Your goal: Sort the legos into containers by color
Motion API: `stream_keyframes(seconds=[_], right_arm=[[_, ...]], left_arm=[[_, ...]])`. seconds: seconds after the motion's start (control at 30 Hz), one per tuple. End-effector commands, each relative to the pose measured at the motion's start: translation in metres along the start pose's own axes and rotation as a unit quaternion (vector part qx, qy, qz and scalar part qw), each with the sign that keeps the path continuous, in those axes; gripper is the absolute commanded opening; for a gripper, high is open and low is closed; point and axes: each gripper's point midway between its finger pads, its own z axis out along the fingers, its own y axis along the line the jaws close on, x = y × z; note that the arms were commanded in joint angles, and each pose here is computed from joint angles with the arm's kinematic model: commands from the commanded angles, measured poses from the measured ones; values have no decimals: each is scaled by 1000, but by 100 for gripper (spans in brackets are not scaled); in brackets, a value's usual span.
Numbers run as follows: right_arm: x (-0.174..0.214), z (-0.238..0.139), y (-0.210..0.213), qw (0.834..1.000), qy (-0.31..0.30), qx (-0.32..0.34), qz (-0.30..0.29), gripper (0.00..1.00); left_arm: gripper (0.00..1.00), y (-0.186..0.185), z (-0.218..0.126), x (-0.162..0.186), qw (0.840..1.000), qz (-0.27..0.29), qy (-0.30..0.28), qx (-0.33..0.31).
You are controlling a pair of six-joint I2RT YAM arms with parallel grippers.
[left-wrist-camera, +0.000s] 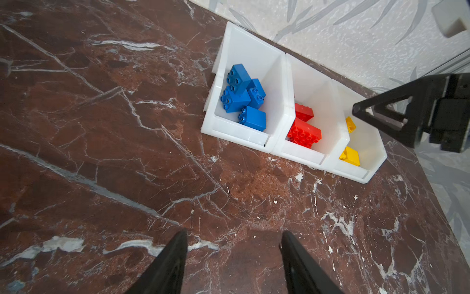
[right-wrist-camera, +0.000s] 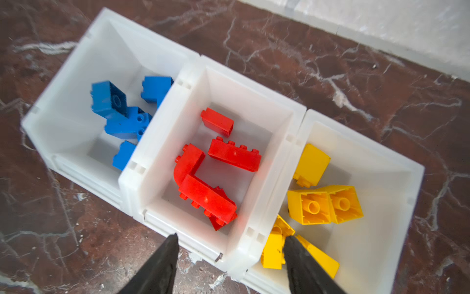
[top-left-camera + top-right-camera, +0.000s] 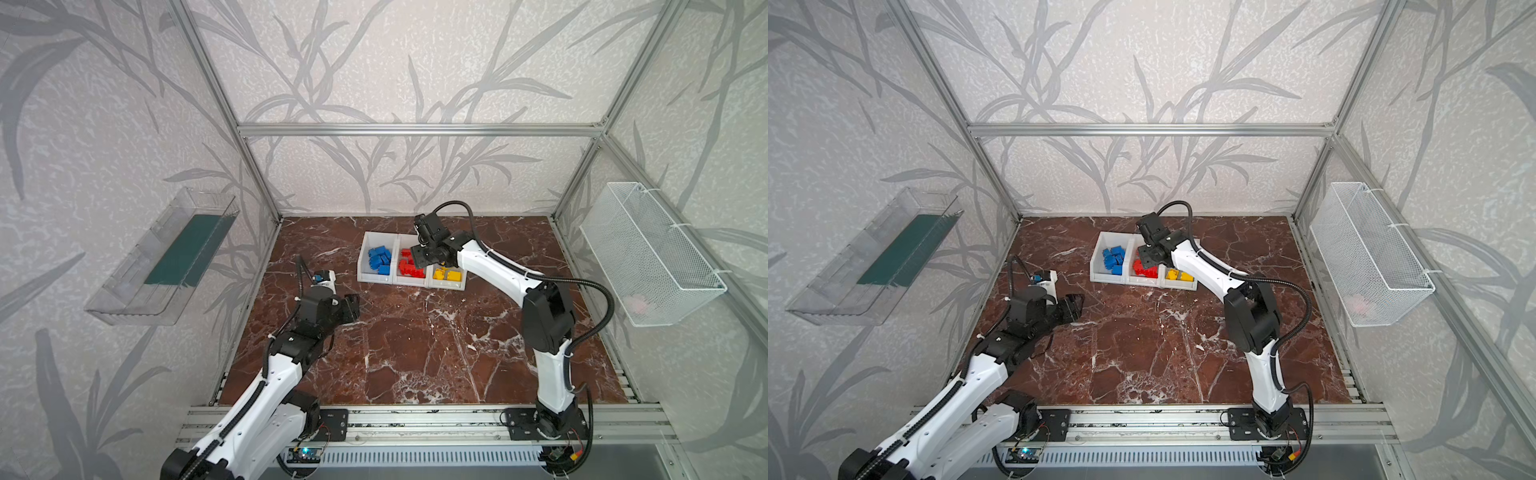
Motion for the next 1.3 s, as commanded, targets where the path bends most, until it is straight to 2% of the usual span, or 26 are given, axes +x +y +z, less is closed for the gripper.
stream_keyframes(seconds=[0.0,0.13,0.43,0.63,0.77,0.87,0.93,1.0,1.07,1.13,1.27], right_arm=[[-14,-11,2,999,-29,-12,17,67],[-14,-19,8,999,-22,-31,17,67],[-19,-53,5,998,-57,-39,7,67],[5,-94,-18,994,-109,-29,-2,67],[32,-118,-53,987,-163,-3,9,68],[60,-129,-89,982,-177,43,44,70],[80,-133,-105,979,-186,64,49,71],[102,-128,-120,976,-191,86,50,75],[119,-119,-130,975,-191,102,38,84],[129,-110,-144,973,-186,134,28,89],[136,-97,-170,965,-182,189,12,97]], left_arm=[[61,7,-5,2,1000,5,-7,-15],[61,7,-8,2,1000,2,-11,-12],[61,13,-13,-5,999,22,-25,-32],[65,31,-20,-19,993,34,-85,-76],[73,51,-28,-35,979,73,-126,-142],[86,83,-42,-46,952,89,-169,-240],[96,97,-46,-50,932,117,-197,-281],[99,102,-46,-57,915,147,-233,-295],[99,111,-43,-59,906,147,-259,-301],[99,124,-34,-59,907,125,-261,-307],[100,143,9,-53,922,136,-194,-305]])
